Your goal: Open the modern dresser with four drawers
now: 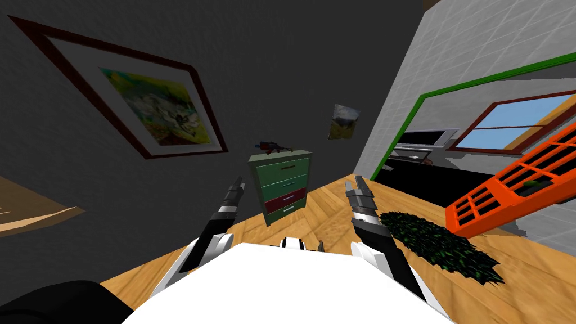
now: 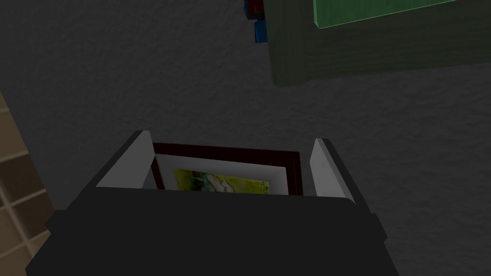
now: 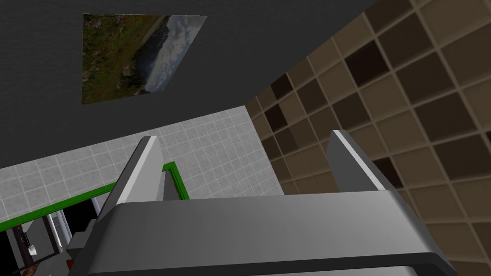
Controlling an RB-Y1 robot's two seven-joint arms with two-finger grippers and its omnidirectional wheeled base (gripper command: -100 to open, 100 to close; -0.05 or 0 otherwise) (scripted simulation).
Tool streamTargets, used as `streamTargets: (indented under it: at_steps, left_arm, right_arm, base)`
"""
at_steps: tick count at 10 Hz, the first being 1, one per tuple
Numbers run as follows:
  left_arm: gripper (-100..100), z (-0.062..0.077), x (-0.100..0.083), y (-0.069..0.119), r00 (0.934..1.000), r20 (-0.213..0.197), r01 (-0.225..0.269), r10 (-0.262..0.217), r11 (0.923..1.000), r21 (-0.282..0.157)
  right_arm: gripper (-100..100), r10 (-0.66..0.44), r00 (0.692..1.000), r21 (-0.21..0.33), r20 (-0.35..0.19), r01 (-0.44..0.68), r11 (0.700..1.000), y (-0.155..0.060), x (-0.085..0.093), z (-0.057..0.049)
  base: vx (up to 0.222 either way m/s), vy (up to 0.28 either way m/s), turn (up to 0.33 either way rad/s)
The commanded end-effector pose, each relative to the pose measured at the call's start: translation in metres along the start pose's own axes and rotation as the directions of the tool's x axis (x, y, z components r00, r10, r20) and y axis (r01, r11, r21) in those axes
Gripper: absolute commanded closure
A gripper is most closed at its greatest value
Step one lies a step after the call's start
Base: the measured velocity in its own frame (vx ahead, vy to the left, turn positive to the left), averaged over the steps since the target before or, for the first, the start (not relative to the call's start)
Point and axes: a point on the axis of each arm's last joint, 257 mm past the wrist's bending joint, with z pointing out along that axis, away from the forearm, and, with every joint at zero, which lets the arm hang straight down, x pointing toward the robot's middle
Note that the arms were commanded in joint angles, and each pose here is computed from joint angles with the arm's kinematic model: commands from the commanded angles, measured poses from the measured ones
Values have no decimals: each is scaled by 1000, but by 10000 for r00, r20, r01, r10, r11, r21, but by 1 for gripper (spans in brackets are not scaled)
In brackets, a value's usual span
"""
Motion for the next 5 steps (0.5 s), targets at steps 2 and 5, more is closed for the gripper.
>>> streamTargets:
  at_steps: [2,5]
  left_arm:
    - [-100,-1,-6,15,9998,123,131,-124,9982,-579]
    - [-100,-3,-12,27,9993,271,289,-262,9939,-1063]
  right_arm:
    - [0,0,10000,-1,0,0,10000,0,0,0]
    - [0,0,10000,0,0,0,10000,0,0,0]
  base:
    - [122,-147,37]
    - [142,-138,64]
